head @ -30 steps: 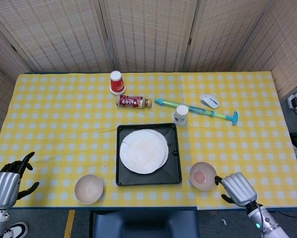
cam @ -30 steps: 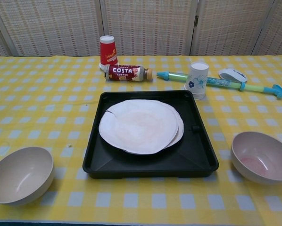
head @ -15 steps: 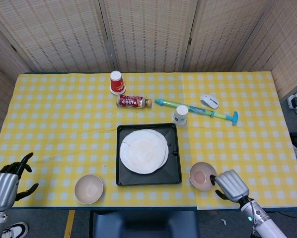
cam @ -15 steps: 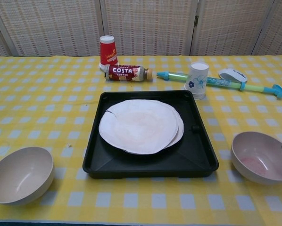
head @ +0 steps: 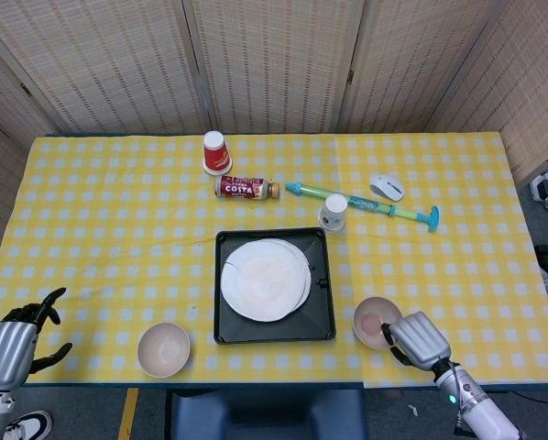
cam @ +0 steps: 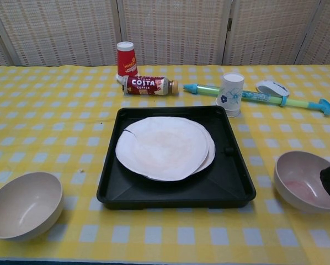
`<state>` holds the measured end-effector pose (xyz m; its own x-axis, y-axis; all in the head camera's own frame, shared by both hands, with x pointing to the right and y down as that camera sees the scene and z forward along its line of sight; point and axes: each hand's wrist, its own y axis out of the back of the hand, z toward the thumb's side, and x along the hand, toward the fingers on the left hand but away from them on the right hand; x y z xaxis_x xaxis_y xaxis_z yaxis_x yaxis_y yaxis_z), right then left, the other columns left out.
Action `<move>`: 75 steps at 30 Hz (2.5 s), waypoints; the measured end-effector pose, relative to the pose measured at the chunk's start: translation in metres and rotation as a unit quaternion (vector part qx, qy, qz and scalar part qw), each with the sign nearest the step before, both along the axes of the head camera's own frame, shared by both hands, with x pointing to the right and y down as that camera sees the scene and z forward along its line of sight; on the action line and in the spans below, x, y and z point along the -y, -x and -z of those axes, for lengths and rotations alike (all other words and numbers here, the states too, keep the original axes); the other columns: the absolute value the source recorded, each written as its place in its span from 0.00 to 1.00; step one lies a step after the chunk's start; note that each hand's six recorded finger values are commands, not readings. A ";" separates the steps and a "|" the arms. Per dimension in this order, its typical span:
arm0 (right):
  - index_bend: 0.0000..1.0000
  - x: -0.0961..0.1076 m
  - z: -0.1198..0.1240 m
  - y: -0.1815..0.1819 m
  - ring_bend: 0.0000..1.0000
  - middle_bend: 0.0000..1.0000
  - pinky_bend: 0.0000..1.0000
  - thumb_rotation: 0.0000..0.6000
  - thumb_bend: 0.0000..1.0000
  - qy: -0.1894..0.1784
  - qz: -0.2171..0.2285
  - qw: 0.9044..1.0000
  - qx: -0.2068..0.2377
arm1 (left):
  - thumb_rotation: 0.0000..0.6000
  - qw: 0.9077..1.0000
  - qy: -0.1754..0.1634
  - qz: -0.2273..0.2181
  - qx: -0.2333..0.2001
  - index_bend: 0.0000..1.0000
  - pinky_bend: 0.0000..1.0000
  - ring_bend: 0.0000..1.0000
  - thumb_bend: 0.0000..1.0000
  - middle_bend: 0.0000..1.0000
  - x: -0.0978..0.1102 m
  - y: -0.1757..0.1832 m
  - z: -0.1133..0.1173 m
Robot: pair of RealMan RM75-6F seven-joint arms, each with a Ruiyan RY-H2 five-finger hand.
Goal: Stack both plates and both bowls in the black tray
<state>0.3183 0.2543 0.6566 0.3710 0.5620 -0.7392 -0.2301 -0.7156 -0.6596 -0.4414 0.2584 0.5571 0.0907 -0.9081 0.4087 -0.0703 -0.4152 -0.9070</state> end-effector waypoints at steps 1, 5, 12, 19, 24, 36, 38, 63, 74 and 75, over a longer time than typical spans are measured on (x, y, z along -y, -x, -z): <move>0.65 0.000 0.000 0.000 0.86 0.91 0.87 1.00 0.43 0.000 0.000 1.000 0.000 | 1.00 1.000 0.000 0.000 0.000 0.19 0.47 0.41 0.20 0.55 0.000 0.000 0.000; 0.66 0.001 -0.001 -0.001 0.86 0.91 0.87 1.00 0.43 -0.001 -0.003 1.000 0.000 | 1.00 1.000 0.003 0.000 -0.001 0.18 0.47 0.41 0.20 0.55 0.000 0.000 -0.001; 0.68 0.005 0.004 -0.002 0.85 0.91 0.87 1.00 0.43 -0.010 -0.012 1.000 0.011 | 1.00 1.000 0.023 0.000 0.000 0.19 0.47 0.41 0.20 0.55 -0.001 0.000 -0.008; 0.69 0.016 0.017 -0.003 0.85 0.91 0.87 1.00 0.43 -0.034 -0.018 0.999 0.025 | 1.00 1.000 0.023 -0.003 0.003 0.19 0.47 0.41 0.20 0.55 -0.001 -0.003 -0.010; 0.69 0.027 0.030 0.004 0.85 0.91 0.87 1.00 0.43 -0.057 -0.013 0.997 0.043 | 1.00 0.999 0.035 0.002 0.006 0.18 0.47 0.41 0.20 0.55 -0.002 -0.001 -0.014; 0.69 0.076 0.047 0.075 0.85 0.91 0.87 1.00 0.43 -0.093 0.050 0.991 0.085 | 1.00 0.999 0.031 0.008 0.010 0.18 0.47 0.41 0.20 0.55 0.004 0.002 -0.016; 0.69 0.085 0.043 0.089 0.85 0.91 0.87 1.00 0.43 -0.093 0.058 0.990 0.086 | 1.00 0.999 0.030 0.012 0.010 0.18 0.47 0.41 0.20 0.55 0.006 0.004 -0.016; 0.62 0.116 -0.041 0.242 0.85 0.91 0.87 1.00 0.43 -0.048 0.097 0.989 0.102 | 1.00 0.999 0.018 0.041 -0.009 0.17 0.47 0.41 0.20 0.55 0.015 0.024 -0.005; 0.23 0.112 -0.020 0.227 0.85 0.91 0.87 1.00 0.43 -0.066 0.093 0.987 0.111 | 1.00 0.999 0.023 0.036 -0.006 0.18 0.48 0.42 0.20 0.55 0.012 0.021 -0.006; 0.22 0.112 -0.017 0.225 0.85 0.91 0.87 1.00 0.43 -0.067 0.091 0.987 0.113 | 1.00 0.999 0.024 0.034 -0.006 0.18 0.48 0.42 0.20 0.55 0.012 0.019 -0.006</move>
<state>0.0936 0.1428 0.6735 0.6224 0.5571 -0.5497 -0.1830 -0.5793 -0.7943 -0.4609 0.2467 0.5632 0.0337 -0.8920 0.4508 -0.1104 -0.4516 -0.8853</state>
